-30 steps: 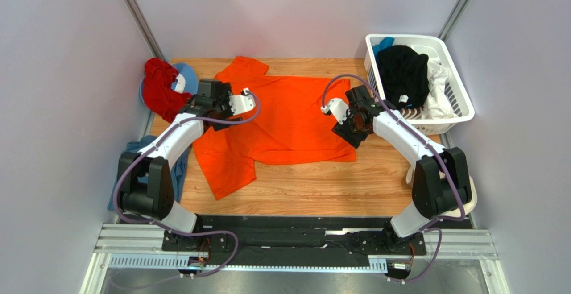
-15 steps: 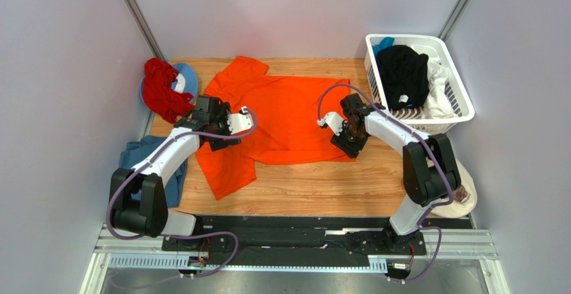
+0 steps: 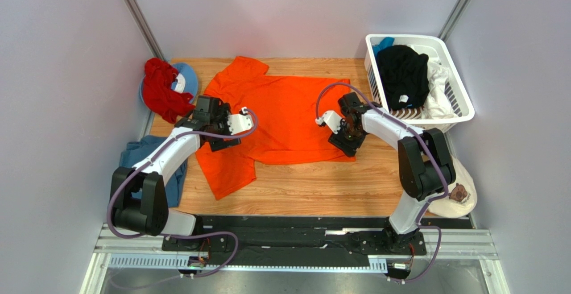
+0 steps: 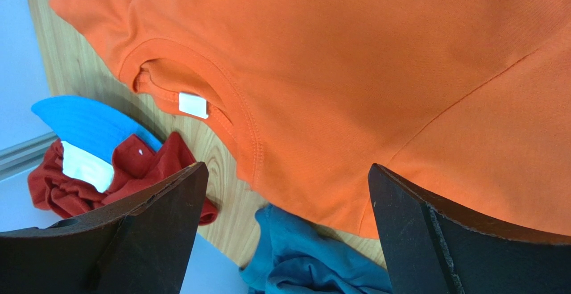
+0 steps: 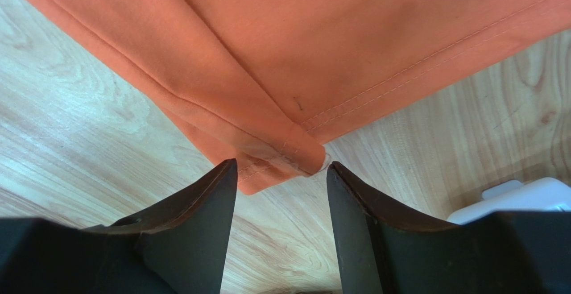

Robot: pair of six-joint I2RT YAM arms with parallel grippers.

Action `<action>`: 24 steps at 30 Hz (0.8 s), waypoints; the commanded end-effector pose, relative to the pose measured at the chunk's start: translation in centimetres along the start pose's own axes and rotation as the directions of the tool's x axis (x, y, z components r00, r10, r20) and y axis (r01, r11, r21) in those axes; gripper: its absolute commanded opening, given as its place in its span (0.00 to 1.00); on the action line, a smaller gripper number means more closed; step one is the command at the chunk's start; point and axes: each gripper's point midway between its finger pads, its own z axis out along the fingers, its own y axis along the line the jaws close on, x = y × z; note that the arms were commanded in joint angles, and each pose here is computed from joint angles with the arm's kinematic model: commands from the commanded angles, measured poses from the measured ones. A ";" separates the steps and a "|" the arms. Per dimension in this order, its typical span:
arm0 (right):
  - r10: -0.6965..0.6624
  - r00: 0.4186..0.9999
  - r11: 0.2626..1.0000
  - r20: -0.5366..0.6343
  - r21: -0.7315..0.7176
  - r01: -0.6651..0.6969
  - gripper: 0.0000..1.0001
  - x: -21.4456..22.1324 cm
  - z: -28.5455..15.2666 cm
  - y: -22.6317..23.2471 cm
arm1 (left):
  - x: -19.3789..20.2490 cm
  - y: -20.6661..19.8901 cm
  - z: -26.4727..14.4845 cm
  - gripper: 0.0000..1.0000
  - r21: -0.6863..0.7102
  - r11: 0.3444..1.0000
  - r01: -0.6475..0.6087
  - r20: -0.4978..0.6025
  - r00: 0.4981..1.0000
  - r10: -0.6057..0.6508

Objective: Fold and stack the t-shirts
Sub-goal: Flatten the tshirt out

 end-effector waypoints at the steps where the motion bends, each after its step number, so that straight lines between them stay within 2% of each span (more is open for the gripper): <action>1: -0.025 0.997 0.997 0.069 0.078 0.020 0.57 -2.3 -1.5 -2.1 | -0.3 0.2 0.3 0.99 -0.003 1.000 -0.012 0.010 1.000 0.012; 10: -0.024 0.998 0.998 0.053 0.051 0.022 0.52 -2.4 -0.1 -2.1 | 0.0 0.0 0.5 0.99 -0.008 1.000 -0.022 0.000 1.000 0.022; 16: -0.021 0.998 0.999 0.057 0.040 0.019 0.35 -2.6 0.4 -2.0 | 0.6 -0.2 0.8 0.99 -0.015 0.999 -0.036 -0.022 0.999 0.036; 17: -0.020 0.998 0.999 0.058 0.041 0.017 0.28 -2.6 0.3 -2.0 | 0.6 -0.1 0.7 0.99 -0.018 0.999 -0.036 -0.021 0.999 0.036; 24: -0.016 0.998 0.999 0.055 0.042 0.014 0.09 -2.3 0.2 -1.8 | 0.5 -0.6 0.6 0.99 -0.004 1.000 -0.016 -0.012 1.000 0.016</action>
